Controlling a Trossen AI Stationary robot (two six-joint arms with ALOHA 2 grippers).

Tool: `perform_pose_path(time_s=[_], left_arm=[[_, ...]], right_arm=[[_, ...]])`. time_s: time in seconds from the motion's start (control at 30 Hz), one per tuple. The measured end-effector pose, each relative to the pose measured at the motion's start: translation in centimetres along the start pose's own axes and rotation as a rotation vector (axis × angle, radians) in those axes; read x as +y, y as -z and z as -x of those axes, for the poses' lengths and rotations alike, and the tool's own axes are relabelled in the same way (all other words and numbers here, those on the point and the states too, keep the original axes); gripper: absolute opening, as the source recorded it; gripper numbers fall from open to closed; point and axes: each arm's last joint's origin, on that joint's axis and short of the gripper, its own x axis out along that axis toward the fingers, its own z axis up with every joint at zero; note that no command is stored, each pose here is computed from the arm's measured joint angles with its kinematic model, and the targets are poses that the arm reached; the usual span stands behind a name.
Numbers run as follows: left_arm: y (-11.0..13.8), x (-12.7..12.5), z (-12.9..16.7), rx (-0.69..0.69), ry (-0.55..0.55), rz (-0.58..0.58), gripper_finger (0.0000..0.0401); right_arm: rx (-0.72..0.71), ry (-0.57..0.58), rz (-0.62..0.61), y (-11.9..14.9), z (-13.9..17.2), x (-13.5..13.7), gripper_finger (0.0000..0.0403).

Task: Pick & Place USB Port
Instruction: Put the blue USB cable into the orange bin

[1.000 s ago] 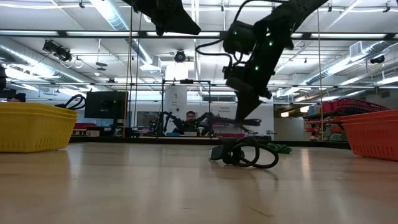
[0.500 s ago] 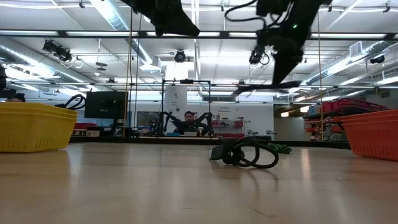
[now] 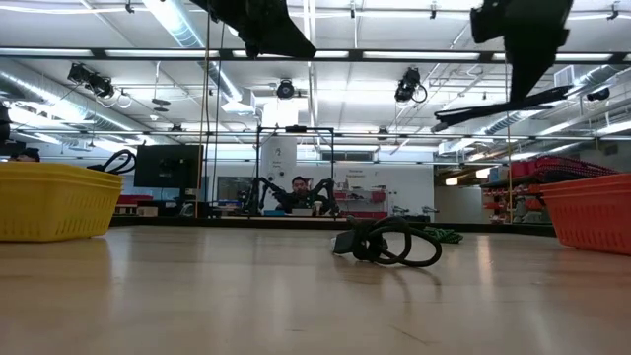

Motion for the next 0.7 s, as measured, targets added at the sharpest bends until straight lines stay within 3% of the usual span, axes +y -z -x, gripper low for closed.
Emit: perform_pose_path(time_s=[0.43,0.7], left_arm=[[0.0,0.0,0.0,0.004,0.001,-0.001,0.0048],[0.2,0.0,0.0,0.019,0.002,-0.005,0.0048]], right_arm=[[0.143,0.032,-0.019,4.2,1.3,2.5,0.0000],[0.134,0.042,-0.044,6.3,2.0,4.0,0.0000]])
